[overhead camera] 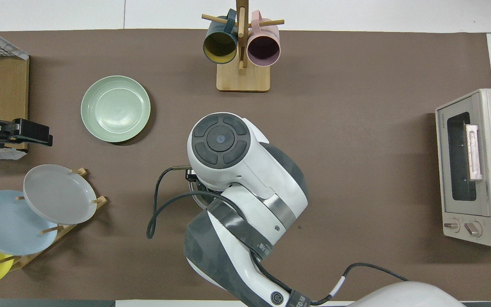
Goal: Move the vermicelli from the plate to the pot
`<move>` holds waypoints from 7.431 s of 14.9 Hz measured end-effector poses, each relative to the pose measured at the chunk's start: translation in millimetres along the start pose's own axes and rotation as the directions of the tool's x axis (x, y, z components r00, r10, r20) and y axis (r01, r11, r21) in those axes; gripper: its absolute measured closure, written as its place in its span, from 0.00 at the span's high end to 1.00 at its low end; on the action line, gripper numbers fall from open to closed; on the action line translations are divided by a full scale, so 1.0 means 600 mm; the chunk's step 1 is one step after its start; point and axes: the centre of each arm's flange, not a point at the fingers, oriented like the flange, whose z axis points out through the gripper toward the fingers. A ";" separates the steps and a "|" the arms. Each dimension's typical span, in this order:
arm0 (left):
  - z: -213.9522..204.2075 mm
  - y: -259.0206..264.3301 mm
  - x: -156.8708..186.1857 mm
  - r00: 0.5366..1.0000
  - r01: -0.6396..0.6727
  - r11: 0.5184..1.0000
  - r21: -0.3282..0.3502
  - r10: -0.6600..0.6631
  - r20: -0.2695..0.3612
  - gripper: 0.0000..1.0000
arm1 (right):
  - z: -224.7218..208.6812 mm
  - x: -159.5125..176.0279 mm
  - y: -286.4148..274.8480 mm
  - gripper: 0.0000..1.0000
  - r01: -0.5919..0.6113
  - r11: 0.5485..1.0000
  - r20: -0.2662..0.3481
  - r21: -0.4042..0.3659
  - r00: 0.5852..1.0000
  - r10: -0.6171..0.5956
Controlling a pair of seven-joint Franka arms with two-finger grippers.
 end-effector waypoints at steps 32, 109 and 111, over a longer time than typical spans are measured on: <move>-0.002 -0.009 -0.002 1.000 0.021 1.000 0.004 -0.021 0.009 1.00 | 0.114 0.007 0.020 0.61 -0.038 0.999 -0.038 0.031 0.999 0.039; -0.002 -0.011 -0.002 1.000 0.024 1.000 0.004 -0.024 0.009 1.00 | -0.276 0.126 0.709 1.00 0.122 0.986 0.017 -0.114 0.993 -0.121; -0.002 -0.011 -0.002 1.000 0.024 1.000 0.004 -0.024 0.009 1.00 | -0.274 0.126 0.712 1.00 0.124 0.986 0.019 -0.113 0.992 -0.122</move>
